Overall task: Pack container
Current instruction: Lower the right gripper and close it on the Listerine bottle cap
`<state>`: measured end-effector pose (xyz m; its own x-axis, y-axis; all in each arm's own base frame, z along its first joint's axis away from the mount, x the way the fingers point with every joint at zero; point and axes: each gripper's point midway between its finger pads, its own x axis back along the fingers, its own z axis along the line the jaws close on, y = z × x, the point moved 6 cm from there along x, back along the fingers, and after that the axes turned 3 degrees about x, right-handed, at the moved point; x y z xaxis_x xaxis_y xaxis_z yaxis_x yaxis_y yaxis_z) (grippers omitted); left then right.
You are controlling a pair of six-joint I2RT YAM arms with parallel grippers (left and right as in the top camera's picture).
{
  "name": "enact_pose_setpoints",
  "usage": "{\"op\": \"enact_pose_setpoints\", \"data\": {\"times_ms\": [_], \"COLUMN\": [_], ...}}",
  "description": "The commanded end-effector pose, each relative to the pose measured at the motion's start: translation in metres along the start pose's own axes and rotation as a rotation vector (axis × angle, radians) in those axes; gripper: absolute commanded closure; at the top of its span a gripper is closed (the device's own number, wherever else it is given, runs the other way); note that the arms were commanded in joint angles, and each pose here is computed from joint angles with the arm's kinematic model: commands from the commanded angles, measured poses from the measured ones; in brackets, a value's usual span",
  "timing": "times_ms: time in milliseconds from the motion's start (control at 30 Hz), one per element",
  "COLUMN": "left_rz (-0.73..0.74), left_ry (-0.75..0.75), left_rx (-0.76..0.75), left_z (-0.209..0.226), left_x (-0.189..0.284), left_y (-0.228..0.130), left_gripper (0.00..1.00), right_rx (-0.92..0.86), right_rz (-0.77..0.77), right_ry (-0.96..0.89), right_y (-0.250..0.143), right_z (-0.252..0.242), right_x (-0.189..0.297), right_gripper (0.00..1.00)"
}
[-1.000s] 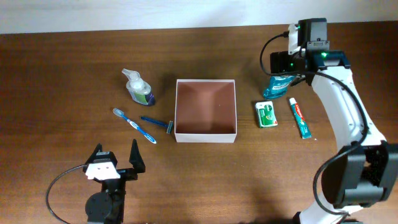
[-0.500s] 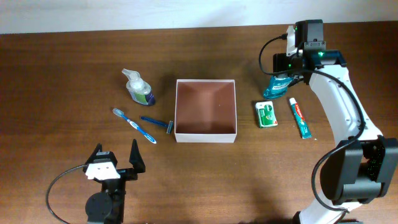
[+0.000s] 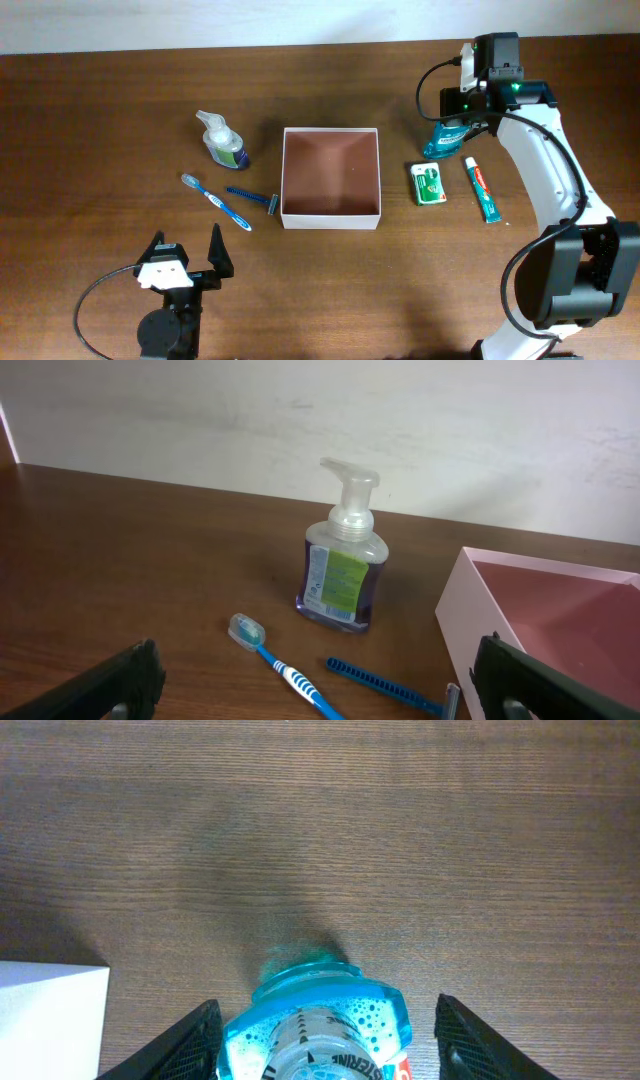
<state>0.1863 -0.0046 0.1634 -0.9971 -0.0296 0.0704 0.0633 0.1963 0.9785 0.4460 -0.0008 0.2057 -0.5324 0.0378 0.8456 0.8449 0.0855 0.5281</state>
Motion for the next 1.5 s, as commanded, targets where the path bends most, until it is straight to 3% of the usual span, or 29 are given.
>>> {"op": "enact_pose_setpoints", "data": {"times_ms": [0,667,867,1067,1233,1467], "left_rz": [0.004,0.004,0.004,0.004,0.004,0.004], "left_ry": [-0.01,-0.01,-0.01,-0.01,-0.01,-0.01], "left_rx": [-0.017,-0.017,-0.017,-0.017,-0.017,-0.017], "left_z": [-0.001,-0.001,-0.001,-0.001,-0.001,-0.001], "left_x": [0.0,0.0,0.0,0.0,0.0,0.0], "left_y": [-0.001,-0.001,-0.001,-0.001,-0.001,-0.001], "left_gripper": [0.01,0.01,0.01,0.01,0.01,0.01], "right_rx": [-0.004,-0.011,-0.012,-0.012,-0.012,-0.013], "right_rz": [-0.005,0.026,0.012,0.009,-0.004,-0.028], "right_ry": [0.008,0.01,0.009,0.008,0.007,0.005], "right_y": [0.004,0.0,0.002,0.003,0.009,0.019], "right_z": [0.003,0.003,0.003,0.003,0.002,0.001], "right_x": [-0.002,-0.02,-0.02,-0.019,-0.012,-0.001], "right_gripper": [0.38,0.4,0.56,0.57,0.67,0.72]}}
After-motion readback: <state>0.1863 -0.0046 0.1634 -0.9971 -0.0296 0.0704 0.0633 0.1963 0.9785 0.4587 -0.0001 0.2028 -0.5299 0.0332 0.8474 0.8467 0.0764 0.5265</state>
